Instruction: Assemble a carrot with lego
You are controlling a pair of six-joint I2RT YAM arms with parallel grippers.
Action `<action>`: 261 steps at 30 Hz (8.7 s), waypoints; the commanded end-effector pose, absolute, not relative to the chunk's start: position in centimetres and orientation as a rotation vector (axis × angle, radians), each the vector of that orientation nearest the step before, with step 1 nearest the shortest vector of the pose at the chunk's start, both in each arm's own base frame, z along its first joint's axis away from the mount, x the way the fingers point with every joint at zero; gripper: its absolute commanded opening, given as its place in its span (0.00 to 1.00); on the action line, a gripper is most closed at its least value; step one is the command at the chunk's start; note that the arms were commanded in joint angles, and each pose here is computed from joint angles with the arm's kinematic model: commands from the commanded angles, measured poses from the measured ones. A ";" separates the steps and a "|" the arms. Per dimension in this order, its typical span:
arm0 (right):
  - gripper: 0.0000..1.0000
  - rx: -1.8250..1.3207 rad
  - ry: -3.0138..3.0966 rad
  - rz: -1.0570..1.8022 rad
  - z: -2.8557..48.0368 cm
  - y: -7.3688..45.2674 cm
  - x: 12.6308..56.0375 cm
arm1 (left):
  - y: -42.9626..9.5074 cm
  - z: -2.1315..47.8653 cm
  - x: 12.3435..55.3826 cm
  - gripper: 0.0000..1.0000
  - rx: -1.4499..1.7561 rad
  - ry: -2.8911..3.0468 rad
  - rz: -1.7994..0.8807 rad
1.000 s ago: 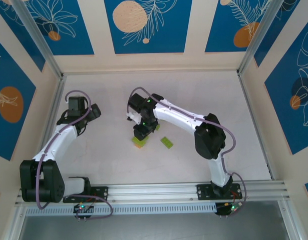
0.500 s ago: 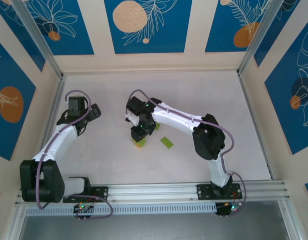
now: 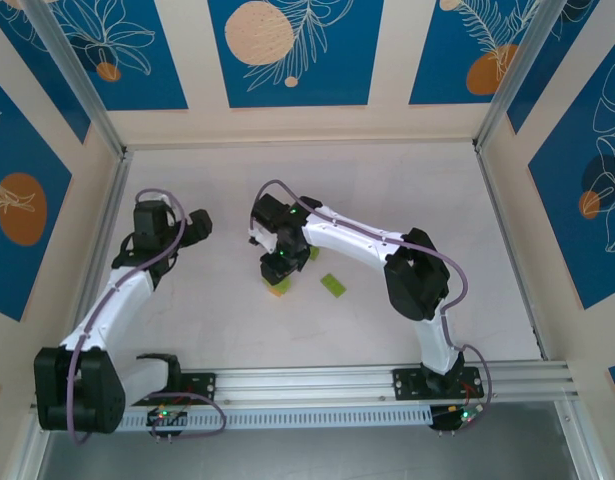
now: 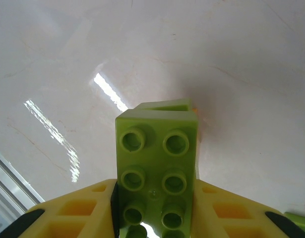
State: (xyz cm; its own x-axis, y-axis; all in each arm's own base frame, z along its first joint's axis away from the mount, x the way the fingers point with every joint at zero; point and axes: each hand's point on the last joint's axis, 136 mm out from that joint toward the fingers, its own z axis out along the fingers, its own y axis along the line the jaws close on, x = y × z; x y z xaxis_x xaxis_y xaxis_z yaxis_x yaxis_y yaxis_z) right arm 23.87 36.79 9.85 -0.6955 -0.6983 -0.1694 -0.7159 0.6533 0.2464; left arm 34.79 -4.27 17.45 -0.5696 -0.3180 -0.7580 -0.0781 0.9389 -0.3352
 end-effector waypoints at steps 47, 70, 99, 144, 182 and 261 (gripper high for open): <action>0.35 -1.290 2.850 0.397 7.4 36.3 22.0 | -6.2 18.9 34.8 0.95 -0.149 2.126 -0.353; 0.34 -1.211 2.862 0.368 8.1 36.4 23.4 | -6.3 18.8 34.8 0.95 -0.145 2.127 -0.357; 0.35 -1.057 2.899 0.452 10.0 36.9 23.4 | -6.4 19.1 34.7 0.95 -0.142 2.118 -0.365; 0.34 -0.830 3.051 0.292 7.1 35.6 21.6 | -6.5 19.0 34.7 0.95 -0.141 2.116 -0.371; 0.32 -0.936 3.242 -0.114 -2.7 29.8 16.6 | -6.5 19.0 34.8 0.95 -0.138 2.112 -0.377; 0.72 -1.174 2.578 0.343 14.5 30.7 31.9 | -6.7 19.1 34.8 0.95 -0.132 2.116 -0.382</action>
